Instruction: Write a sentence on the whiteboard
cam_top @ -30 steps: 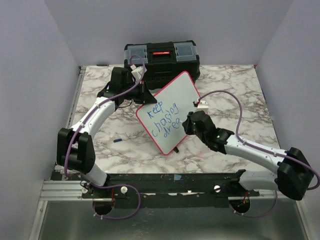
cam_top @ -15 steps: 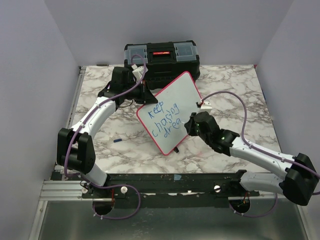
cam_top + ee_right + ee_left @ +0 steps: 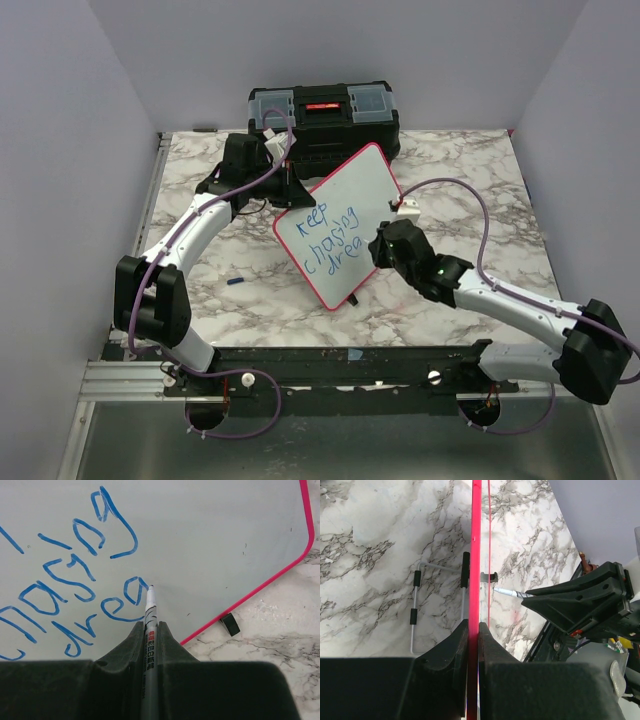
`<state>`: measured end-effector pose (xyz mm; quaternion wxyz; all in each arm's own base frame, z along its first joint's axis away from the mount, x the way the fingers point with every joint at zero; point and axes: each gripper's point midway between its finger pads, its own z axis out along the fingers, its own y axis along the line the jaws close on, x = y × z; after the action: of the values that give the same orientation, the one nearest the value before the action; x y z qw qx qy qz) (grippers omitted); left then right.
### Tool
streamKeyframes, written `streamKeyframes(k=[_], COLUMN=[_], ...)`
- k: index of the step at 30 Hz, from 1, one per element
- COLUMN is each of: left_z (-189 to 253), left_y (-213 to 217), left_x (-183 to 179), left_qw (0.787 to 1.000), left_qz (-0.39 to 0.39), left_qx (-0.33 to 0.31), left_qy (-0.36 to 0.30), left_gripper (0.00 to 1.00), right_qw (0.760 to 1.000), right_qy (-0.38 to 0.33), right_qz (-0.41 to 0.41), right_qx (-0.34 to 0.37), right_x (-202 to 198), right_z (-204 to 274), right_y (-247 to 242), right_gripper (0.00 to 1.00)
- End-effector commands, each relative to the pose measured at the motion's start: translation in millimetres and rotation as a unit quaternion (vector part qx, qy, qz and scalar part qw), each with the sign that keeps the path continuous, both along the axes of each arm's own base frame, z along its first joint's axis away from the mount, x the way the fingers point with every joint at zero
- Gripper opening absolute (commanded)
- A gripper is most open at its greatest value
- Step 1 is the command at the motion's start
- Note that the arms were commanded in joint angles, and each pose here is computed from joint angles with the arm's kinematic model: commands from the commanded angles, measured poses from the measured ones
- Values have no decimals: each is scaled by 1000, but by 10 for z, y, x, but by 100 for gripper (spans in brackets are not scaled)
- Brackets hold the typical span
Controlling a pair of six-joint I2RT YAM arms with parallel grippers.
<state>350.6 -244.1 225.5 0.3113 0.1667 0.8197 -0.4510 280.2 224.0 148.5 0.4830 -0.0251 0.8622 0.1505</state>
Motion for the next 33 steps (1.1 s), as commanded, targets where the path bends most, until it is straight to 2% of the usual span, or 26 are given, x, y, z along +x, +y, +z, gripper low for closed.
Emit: streamKeyframes(k=[1, 15, 33], left_z=[194, 201, 180], left_y=[-66, -63, -67], left_x=[-40, -36, -19], left_qw=[999, 999, 999], left_qz=[-22, -22, -22], left_qx=[-11, -10, -9], left_qy=[-31, -33, -31], left_gripper=[0, 0, 0], right_qw=[1000, 999, 1000], right_qy=[-28, -28, 11], right_qz=[-9, -16, -8], right_qx=[11, -5, -8], right_x=[140, 251, 43], right_z=[188, 119, -219], right_y=[69, 76, -29], right_gripper=[1, 1, 1])
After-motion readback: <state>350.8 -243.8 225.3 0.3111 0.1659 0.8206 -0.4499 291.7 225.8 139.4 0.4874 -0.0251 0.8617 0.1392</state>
